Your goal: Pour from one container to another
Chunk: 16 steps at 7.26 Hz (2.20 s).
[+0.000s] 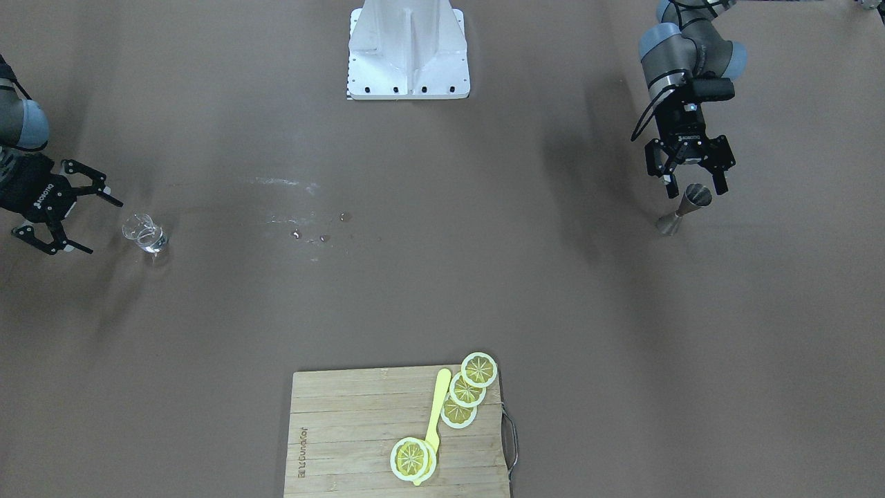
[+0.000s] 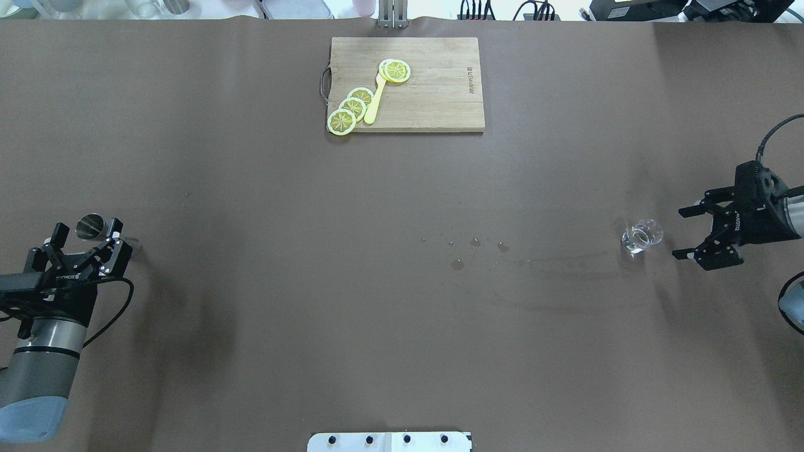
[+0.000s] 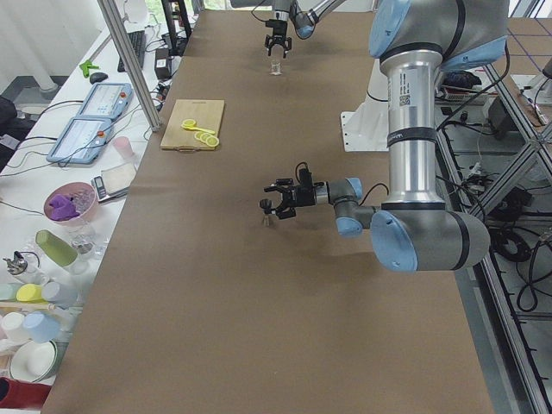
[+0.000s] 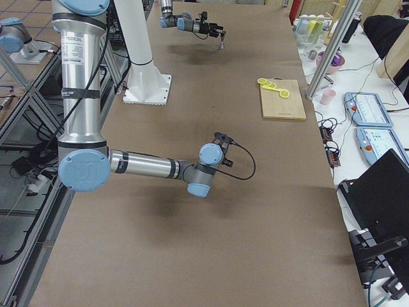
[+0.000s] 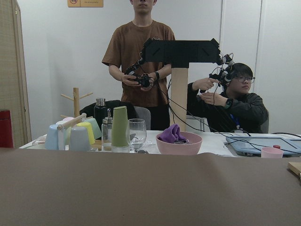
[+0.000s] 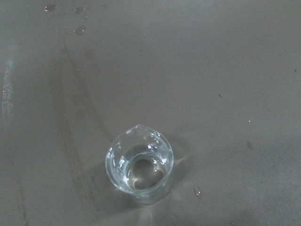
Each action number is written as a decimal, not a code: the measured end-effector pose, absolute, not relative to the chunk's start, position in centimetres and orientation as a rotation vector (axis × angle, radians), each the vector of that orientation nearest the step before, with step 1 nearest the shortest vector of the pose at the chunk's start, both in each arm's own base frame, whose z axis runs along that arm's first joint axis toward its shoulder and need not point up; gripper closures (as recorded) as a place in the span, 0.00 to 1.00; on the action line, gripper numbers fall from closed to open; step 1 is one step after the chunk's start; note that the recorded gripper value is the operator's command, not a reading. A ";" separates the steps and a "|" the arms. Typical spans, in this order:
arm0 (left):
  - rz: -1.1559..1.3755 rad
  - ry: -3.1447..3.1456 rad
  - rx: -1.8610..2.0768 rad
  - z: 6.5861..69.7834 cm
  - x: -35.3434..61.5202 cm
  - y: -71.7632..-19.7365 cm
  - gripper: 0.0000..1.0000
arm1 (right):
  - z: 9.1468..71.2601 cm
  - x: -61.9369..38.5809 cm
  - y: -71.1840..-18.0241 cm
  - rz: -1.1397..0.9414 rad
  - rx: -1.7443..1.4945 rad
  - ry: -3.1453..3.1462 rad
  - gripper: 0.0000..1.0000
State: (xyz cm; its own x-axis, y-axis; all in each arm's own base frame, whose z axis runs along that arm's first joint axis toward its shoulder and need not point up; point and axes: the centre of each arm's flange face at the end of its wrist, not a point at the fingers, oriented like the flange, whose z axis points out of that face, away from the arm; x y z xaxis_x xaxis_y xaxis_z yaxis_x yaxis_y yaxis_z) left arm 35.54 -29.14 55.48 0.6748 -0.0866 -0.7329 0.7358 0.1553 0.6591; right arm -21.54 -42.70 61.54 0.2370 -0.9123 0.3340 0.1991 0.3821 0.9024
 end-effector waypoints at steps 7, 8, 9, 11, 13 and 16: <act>-0.641 0.619 1.275 58.5 38.7 -28.9 0.03 | 61.0 -26.0 -41.5 -0.886 0.905 -1.032 0.21; -0.642 0.621 1.274 58.6 38.9 -28.9 0.03 | 60.8 -26.4 -41.6 -0.885 0.909 -1.035 0.21; -0.644 0.622 1.273 58.7 39.0 -28.9 0.04 | 60.8 -26.7 -41.8 -0.886 0.911 -1.037 0.21; -0.643 0.624 1.268 58.8 39.3 -28.9 0.06 | 60.6 -27.4 -42.6 -0.886 0.917 -1.039 0.24; -0.647 0.629 1.265 58.7 39.6 -28.9 0.06 | 60.4 -27.5 -42.8 -0.885 0.931 -1.043 0.28; -0.647 0.626 1.264 58.9 39.5 -29.0 0.06 | 60.7 -27.0 -42.4 -0.875 0.943 -1.053 0.32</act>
